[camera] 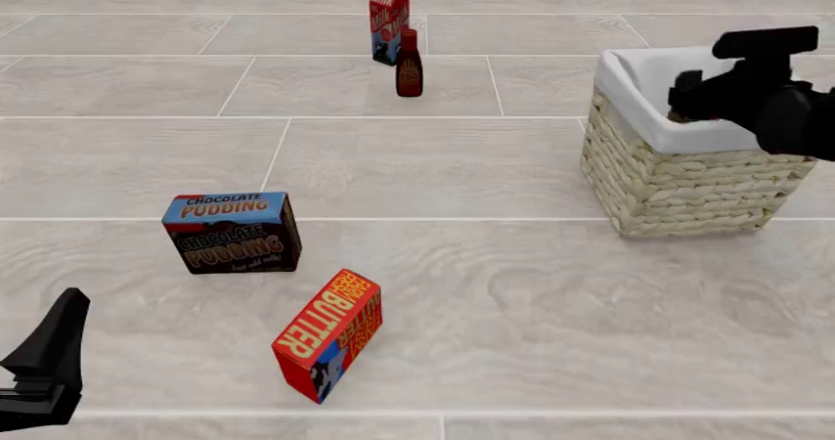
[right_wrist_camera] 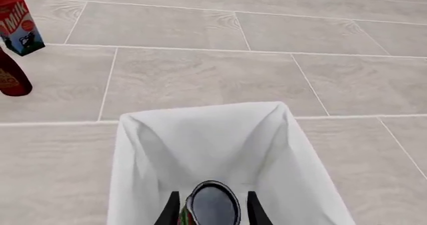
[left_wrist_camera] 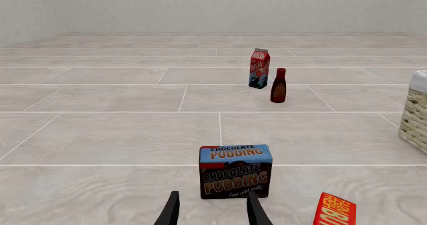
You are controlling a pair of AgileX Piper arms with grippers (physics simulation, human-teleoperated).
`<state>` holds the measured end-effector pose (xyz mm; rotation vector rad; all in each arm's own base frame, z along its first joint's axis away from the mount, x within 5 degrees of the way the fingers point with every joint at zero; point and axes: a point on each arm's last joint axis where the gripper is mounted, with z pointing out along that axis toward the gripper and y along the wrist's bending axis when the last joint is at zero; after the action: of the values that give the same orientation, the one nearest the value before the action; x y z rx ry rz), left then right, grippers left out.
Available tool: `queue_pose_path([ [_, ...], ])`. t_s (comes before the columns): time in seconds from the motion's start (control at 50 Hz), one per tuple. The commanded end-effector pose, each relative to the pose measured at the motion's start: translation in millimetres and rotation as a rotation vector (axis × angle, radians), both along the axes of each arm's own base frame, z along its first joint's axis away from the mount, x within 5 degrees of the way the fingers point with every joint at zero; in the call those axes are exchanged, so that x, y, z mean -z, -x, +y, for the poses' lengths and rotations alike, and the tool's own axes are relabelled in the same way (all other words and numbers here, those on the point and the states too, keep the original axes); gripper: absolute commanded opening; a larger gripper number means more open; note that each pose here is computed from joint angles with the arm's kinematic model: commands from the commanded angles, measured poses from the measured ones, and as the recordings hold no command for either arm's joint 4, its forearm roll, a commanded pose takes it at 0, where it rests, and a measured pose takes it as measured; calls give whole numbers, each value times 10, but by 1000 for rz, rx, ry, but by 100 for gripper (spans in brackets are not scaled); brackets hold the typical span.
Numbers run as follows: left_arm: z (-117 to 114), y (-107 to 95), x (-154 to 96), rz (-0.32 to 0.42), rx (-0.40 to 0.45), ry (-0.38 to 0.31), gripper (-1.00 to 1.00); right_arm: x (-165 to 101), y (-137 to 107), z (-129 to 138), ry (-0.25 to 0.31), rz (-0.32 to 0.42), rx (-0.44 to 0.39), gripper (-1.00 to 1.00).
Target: Pick the tomato sauce and place it in the basket.
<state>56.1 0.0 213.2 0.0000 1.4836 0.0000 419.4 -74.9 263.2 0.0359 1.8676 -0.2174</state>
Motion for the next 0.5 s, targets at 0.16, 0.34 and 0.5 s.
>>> queue_pose_path([
  [0.16,0,0,0,0,0,0,100,-36,5,28,-35,-10,5,100],
  [0.34,0,0,0,0,0,0,100,-95,45,31,-42,-20,8,100],
  [0.5,0,0,0,0,0,0,100,-203,101,37,-40,-44,9,100],
])
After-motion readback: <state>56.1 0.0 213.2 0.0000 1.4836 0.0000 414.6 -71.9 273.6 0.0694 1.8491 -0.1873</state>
